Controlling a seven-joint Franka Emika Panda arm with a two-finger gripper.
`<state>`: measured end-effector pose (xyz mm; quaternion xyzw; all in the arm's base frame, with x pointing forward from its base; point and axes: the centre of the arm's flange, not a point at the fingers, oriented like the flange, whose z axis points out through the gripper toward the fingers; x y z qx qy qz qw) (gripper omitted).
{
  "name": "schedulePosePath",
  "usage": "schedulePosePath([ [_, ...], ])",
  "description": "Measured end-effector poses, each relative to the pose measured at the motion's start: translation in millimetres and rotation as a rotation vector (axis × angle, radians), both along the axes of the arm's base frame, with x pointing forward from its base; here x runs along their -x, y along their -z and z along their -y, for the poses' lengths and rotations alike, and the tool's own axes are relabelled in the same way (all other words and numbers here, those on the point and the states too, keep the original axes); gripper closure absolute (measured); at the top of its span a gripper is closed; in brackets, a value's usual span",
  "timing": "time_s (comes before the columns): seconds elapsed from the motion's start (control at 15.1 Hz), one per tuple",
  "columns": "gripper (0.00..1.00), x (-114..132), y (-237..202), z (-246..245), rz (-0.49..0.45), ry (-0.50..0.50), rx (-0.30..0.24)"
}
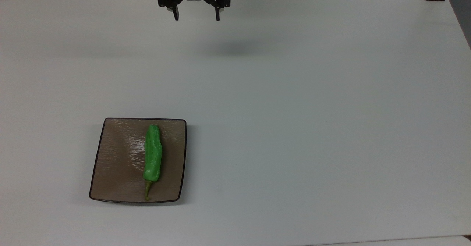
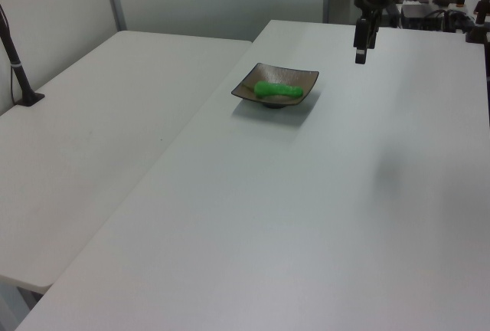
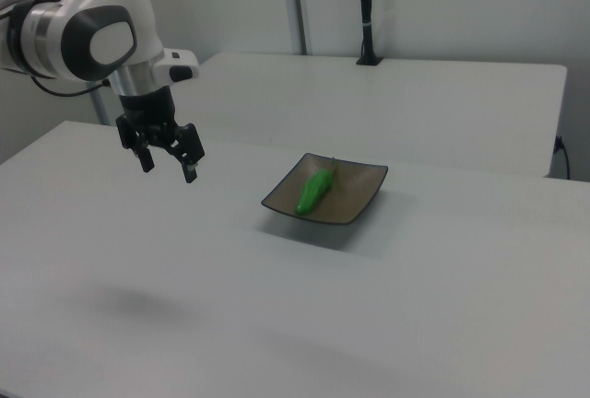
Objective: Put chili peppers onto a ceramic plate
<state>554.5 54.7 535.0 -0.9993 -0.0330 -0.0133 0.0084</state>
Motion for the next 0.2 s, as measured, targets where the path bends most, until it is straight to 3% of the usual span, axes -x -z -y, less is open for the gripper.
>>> schedulePosePath([
  [0.2, 0.0, -0.8, 2.1, 2.6, -0.002, -0.008, 0.021],
])
